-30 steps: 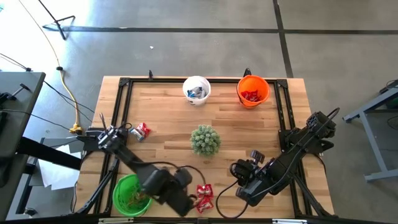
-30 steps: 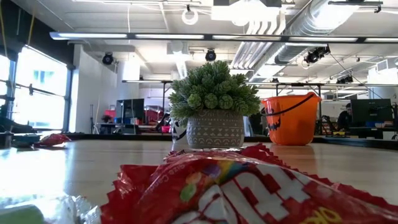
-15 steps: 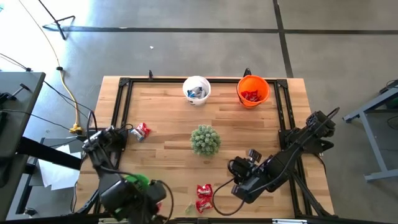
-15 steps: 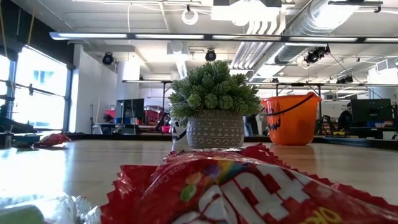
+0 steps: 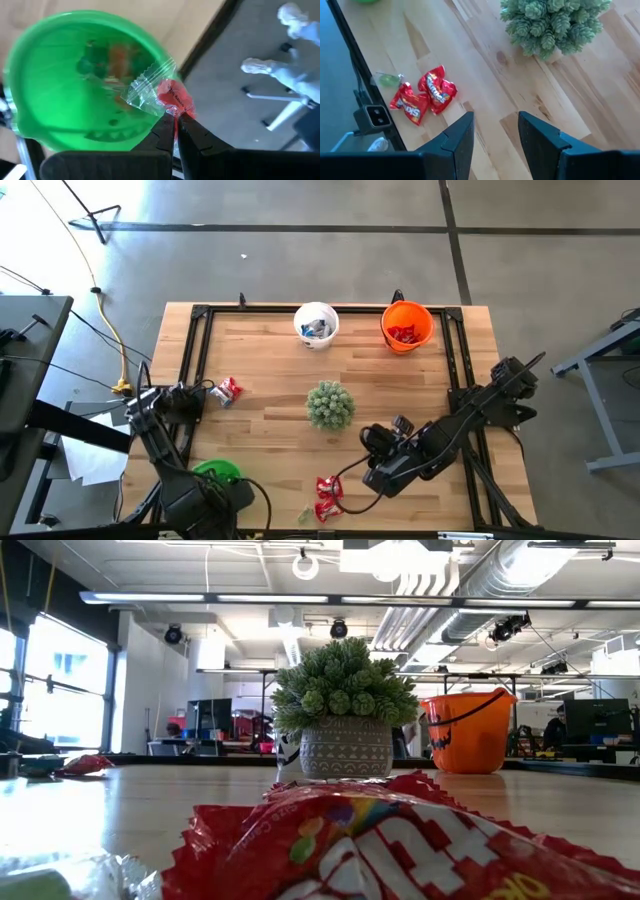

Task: Sort candy
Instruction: Put the red gummy into the green bucket

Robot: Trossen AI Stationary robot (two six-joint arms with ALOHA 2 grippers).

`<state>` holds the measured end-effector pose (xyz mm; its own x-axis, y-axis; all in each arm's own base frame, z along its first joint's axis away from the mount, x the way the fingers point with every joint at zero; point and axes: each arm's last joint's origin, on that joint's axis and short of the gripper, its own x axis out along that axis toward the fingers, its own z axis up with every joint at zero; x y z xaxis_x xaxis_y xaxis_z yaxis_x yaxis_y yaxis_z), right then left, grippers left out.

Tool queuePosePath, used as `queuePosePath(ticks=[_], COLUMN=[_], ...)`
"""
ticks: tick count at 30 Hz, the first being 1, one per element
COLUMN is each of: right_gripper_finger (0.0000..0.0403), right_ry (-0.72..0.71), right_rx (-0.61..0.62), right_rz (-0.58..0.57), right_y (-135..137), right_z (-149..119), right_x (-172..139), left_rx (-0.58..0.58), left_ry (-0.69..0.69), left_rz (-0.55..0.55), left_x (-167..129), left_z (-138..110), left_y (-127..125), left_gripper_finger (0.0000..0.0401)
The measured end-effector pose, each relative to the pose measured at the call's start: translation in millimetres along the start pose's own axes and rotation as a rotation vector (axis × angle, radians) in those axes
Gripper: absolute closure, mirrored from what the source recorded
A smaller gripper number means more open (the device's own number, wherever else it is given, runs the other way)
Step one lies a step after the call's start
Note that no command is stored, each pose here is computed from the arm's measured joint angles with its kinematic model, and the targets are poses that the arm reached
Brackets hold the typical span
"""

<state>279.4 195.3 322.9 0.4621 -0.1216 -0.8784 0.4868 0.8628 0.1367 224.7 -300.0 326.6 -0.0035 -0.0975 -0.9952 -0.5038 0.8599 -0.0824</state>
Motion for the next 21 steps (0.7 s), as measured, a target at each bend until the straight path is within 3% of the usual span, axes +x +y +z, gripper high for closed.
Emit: queuePosePath(ticks=[12, 21], right_gripper_finger=[0.0253, 0.0253], right_ry=[-0.024, -0.072], right_rx=[0.040, 0.116], right_rz=[0.075, 0.064], right_y=[6.4, 6.7], right_z=[5.5, 7.3], right_x=[0.6, 0.7], left_rx=[-0.052, 0.013], left_ry=[0.011, -0.037], left_rz=[0.077, 0.069], left_x=[-1.1, -1.3], left_z=[-10.8, -17.0], left_y=[49.9, 55.1], left_gripper_finger=[0.0401, 0.0388])
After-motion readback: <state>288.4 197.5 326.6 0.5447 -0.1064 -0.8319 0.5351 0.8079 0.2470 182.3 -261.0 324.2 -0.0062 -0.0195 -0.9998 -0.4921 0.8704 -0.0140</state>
